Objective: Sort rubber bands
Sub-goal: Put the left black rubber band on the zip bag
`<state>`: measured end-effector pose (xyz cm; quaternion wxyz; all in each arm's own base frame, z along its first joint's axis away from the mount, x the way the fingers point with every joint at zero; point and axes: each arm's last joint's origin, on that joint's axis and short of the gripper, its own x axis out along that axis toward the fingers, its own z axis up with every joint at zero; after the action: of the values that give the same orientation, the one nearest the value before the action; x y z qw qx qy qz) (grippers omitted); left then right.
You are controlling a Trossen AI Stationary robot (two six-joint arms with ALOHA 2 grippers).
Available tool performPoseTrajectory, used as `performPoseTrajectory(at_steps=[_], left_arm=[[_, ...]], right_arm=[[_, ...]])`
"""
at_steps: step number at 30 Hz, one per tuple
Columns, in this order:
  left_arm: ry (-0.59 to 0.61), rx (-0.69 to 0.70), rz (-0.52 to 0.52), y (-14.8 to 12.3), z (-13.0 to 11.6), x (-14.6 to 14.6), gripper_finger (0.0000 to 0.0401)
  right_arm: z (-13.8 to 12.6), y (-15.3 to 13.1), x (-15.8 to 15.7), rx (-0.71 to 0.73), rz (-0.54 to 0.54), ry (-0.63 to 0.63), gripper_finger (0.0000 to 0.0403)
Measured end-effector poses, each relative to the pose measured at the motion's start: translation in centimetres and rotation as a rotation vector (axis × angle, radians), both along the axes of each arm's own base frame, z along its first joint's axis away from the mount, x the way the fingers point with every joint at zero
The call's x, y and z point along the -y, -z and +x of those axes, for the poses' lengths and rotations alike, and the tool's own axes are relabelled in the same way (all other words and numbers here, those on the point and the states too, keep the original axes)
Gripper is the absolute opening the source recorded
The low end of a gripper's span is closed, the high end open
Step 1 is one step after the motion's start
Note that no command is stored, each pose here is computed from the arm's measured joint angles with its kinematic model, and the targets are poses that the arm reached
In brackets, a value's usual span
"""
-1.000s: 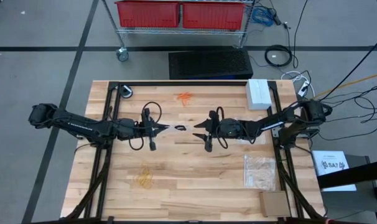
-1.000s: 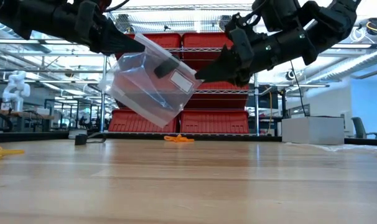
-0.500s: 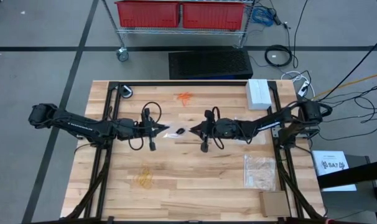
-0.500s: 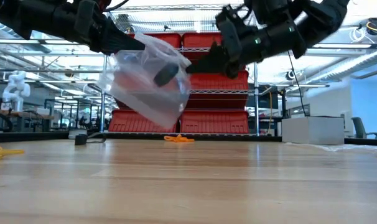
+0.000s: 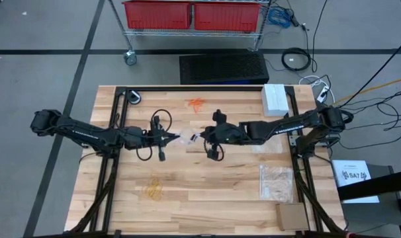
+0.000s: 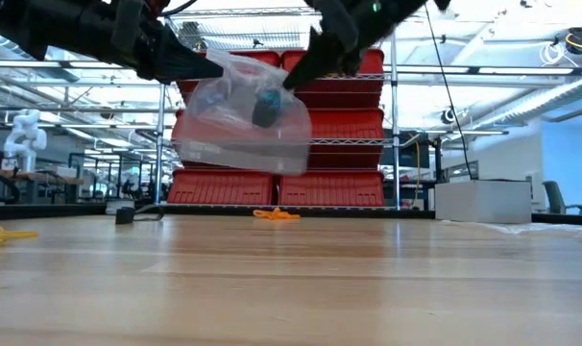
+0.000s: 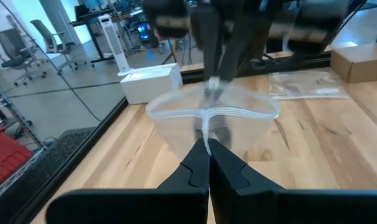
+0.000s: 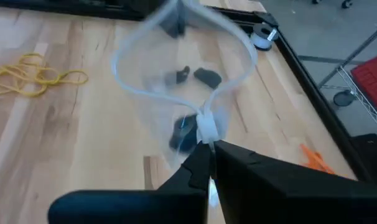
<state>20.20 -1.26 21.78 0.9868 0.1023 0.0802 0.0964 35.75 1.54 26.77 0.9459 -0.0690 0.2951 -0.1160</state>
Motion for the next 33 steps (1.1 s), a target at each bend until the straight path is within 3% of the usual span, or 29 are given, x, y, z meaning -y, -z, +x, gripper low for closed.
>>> performPoseTrajectory(at_steps=[8,26,33], left_arm=[[0.022,0.003,-0.022,0.0,0.0,0.1,0.0000],[-0.056,-0.039,0.003,0.8,0.5,-0.1,0.0000],[-0.144,-0.033,0.045,0.4,0.0,-0.4,0.0000]], right_arm=[[-0.2,-2.5,0.0,-0.093,-0.063,0.045,0.0000],[-1.1,-1.7,0.1,-0.199,-0.023,0.083,0.0000],[-1.6,-1.3,0.4,-0.272,-0.049,0.077,0.0041]])
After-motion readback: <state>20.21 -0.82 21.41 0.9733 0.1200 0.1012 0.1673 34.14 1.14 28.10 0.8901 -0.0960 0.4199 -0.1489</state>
